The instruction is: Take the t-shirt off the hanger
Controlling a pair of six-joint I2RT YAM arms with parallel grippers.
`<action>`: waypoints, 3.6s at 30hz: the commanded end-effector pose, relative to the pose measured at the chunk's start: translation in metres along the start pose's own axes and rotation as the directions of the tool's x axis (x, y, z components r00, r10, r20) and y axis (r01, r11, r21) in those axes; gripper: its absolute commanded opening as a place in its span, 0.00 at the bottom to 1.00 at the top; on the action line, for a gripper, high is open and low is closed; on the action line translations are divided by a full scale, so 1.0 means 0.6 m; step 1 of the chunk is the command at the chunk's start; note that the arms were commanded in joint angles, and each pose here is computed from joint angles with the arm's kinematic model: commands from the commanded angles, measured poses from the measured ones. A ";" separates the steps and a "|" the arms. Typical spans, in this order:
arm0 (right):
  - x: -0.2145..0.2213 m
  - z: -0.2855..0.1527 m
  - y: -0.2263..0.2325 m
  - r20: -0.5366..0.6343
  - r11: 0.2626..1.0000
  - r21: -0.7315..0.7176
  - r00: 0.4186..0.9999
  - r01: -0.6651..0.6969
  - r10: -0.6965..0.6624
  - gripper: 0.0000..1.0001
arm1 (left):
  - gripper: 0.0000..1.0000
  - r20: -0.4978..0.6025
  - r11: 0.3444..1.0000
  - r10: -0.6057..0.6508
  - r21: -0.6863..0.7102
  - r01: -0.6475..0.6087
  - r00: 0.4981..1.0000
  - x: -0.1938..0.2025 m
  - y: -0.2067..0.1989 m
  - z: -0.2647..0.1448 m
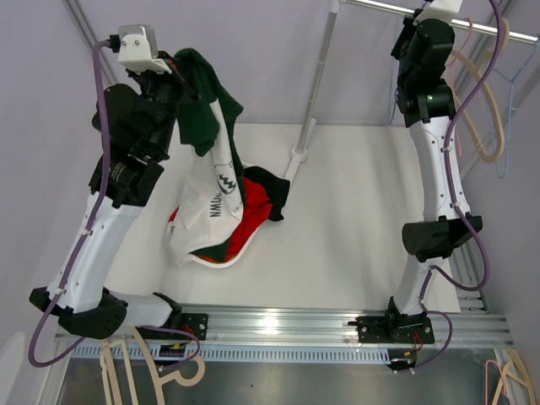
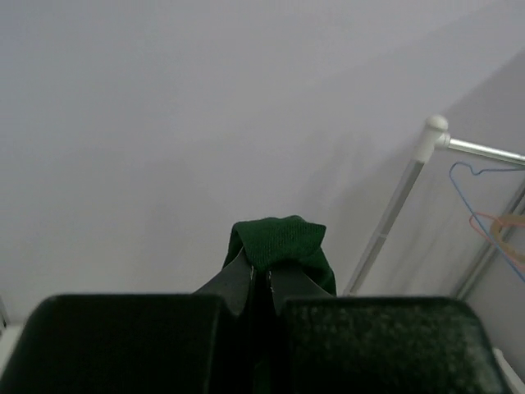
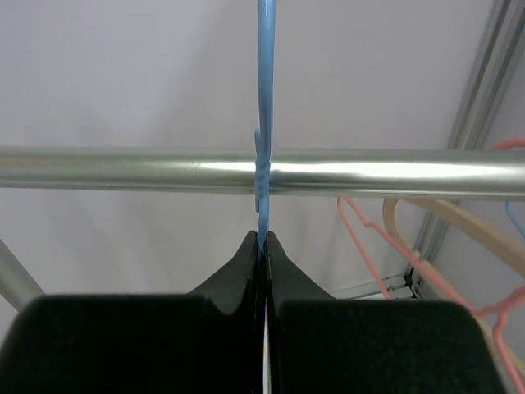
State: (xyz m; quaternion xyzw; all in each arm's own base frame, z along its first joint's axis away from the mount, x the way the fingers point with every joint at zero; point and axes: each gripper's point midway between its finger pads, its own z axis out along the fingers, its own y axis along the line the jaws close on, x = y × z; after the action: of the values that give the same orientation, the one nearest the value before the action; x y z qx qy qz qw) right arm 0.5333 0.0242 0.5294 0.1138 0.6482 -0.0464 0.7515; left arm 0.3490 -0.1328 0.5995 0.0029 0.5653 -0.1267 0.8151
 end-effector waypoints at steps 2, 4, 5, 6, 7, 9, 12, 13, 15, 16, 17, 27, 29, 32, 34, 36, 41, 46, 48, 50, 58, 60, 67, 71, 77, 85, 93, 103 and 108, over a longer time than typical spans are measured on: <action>-0.018 0.026 -0.005 0.073 1.000 0.017 0.997 -0.025 0.023 0.00 | 0.01 -0.188 0.975 -0.152 -0.189 0.116 0.970 0.105 0.046 -0.039; 0.009 0.033 -0.006 0.040 0.999 0.028 0.999 -0.018 0.017 0.00 | 0.01 -0.264 0.970 -0.186 -0.201 0.135 0.947 0.166 0.045 -0.055; 0.015 0.034 -0.006 0.034 0.999 0.028 0.999 -0.019 0.018 0.00 | 0.01 -0.275 0.971 -0.198 -0.186 0.150 0.941 0.178 0.040 -0.061; 0.022 0.036 -0.005 0.031 0.999 0.028 0.999 -0.019 0.018 0.00 | 0.01 -0.344 0.974 -0.198 -0.174 0.145 0.918 0.238 0.036 -0.080; 0.032 0.037 -0.006 0.020 0.999 0.032 1.000 -0.016 0.015 0.00 | 0.01 -0.356 0.973 -0.208 -0.170 0.155 0.911 0.251 0.033 -0.085; 0.056 0.040 -0.008 -0.012 0.999 0.042 1.000 -0.003 0.003 0.00 | 0.01 -0.434 0.971 -0.220 -0.183 0.153 0.874 0.310 0.033 -0.105; 0.081 0.039 -0.015 -0.054 0.998 0.060 0.998 0.017 -0.014 0.00 | 0.01 -0.534 0.971 -0.219 -0.200 0.129 0.817 0.366 0.036 -0.136; 0.089 0.038 -0.015 -0.068 0.998 0.060 0.998 0.021 -0.017 0.00 | 0.01 -0.558 0.970 -0.227 -0.202 0.135 0.798 0.382 0.035 -0.149; 0.103 0.030 -0.017 -0.093 0.998 0.058 0.996 0.019 -0.013 0.00 | 0.01 -0.596 0.971 -0.225 -0.201 0.128 0.770 0.413 0.037 -0.172; 0.106 0.025 -0.017 -0.098 0.998 0.056 0.995 0.013 -0.008 0.00 | 0.01 -0.605 0.971 -0.224 -0.204 0.123 0.764 0.423 0.042 -0.187; 0.108 0.021 -0.019 -0.101 0.998 0.060 0.995 0.000 0.006 0.00 | 0.01 -0.628 0.971 -0.220 -0.211 0.108 0.747 0.445 0.049 -0.203; 0.109 -0.019 -0.026 -0.096 0.998 0.065 0.995 -0.006 0.013 0.00 | 0.01 -0.755 0.951 -0.305 -0.274 0.144 0.580 0.583 0.062 -0.341; 0.096 -0.028 -0.019 -0.084 0.998 0.055 0.996 -0.007 0.011 0.00 | 0.01 -0.774 0.949 -0.314 -0.275 0.153 0.550 0.599 0.059 -0.358; 0.081 -0.041 -0.011 -0.068 0.998 0.062 0.998 0.005 -0.001 0.00 | 0.01 -0.813 0.943 -0.333 -0.280 0.182 0.477 0.645 0.050 -0.399; 0.074 -0.048 -0.007 -0.061 0.998 0.065 0.998 0.016 -0.012 0.00 | 0.01 -0.842 0.936 -0.350 -0.296 0.191 0.411 0.690 0.048 -0.440; 0.067 -0.056 -0.004 -0.051 0.997 0.078 0.999 0.018 -0.014 0.00 | 0.01 -0.863 0.934 -0.356 -0.311 0.178 0.359 0.727 0.049 -0.479; 0.056 -0.067 -0.001 -0.041 0.997 0.081 0.999 0.017 -0.013 0.00 | 0.01 -0.892 0.932 -0.357 -0.318 0.176 0.277 0.776 0.031 -0.530; 0.039 -0.078 0.004 -0.023 0.997 0.076 1.000 0.004 -0.002 0.02 | 0.01 -0.905 0.936 -0.340 -0.298 0.187 0.255 0.791 -0.001 -0.539; 0.034 -0.082 0.009 -0.020 0.997 0.069 1.000 0.023 -0.022 0.02 | 0.01 -0.914 0.944 -0.318 -0.280 0.178 0.251 0.793 -0.012 -0.537; 0.030 -0.086 0.015 -0.014 0.997 0.068 1.000 0.026 -0.025 0.02 | 0.01 -0.918 0.948 -0.306 -0.267 0.175 0.254 0.791 -0.017 -0.532; 0.035 -0.088 0.023 -0.012 0.992 0.120 0.999 0.039 -0.038 0.00 | 0.01 -0.922 0.958 -0.275 -0.240 0.154 0.272 0.786 -0.015 -0.527; 0.038 -0.092 0.029 0.001 0.983 0.179 0.999 0.048 -0.049 0.00 | 0.01 -0.921 0.958 -0.276 -0.239 0.162 0.273 0.784 -0.017 -0.524; 0.037 -0.094 0.033 0.043 0.901 0.422 0.990 0.104 -0.135 0.00 | 0.01 -0.929 0.966 -0.246 -0.212 0.148 0.278 0.774 -0.026 -0.516; 0.041 -0.089 0.033 0.026 0.878 0.465 0.990 0.114 -0.142 0.00 | 0.01 -0.931 0.972 -0.224 -0.191 0.139 0.287 0.760 -0.034 -0.504; 0.031 -0.081 0.024 0.038 0.877 0.471 0.991 0.093 -0.125 0.00 | 0.01 -0.930 0.976 -0.210 -0.180 0.125 0.302 0.744 -0.042 -0.497; 0.012 -0.069 0.004 0.056 0.884 0.462 0.993 0.067 -0.104 0.00 | 0.01 -0.938 0.978 -0.200 -0.172 0.119 0.283 0.752 -0.055 -0.507; 0.040 -0.035 -0.032 0.006 0.877 0.474 0.995 0.082 -0.096 0.00 | 0.01 -0.939 0.980 -0.187 -0.159 0.117 0.287 0.750 -0.062 -0.503; 0.091 -0.026 -0.036 -0.069 0.898 0.432 0.996 0.076 -0.052 0.00 | 0.01 -0.940 0.982 -0.181 -0.155 0.110 0.289 0.753 -0.062 -0.506; 0.102 -0.026 -0.030 -0.081 0.910 0.411 0.996 0.062 -0.031 0.06 | 0.01 -0.939 0.982 -0.179 -0.154 0.106 0.293 0.751 -0.061 -0.507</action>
State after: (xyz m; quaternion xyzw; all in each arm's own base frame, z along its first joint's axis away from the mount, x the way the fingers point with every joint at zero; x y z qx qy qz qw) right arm 0.5270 0.0127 0.4576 0.2419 0.6605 -0.2249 0.6743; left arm 0.2102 -0.2031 0.0692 -0.0009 0.9404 -0.1376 0.3109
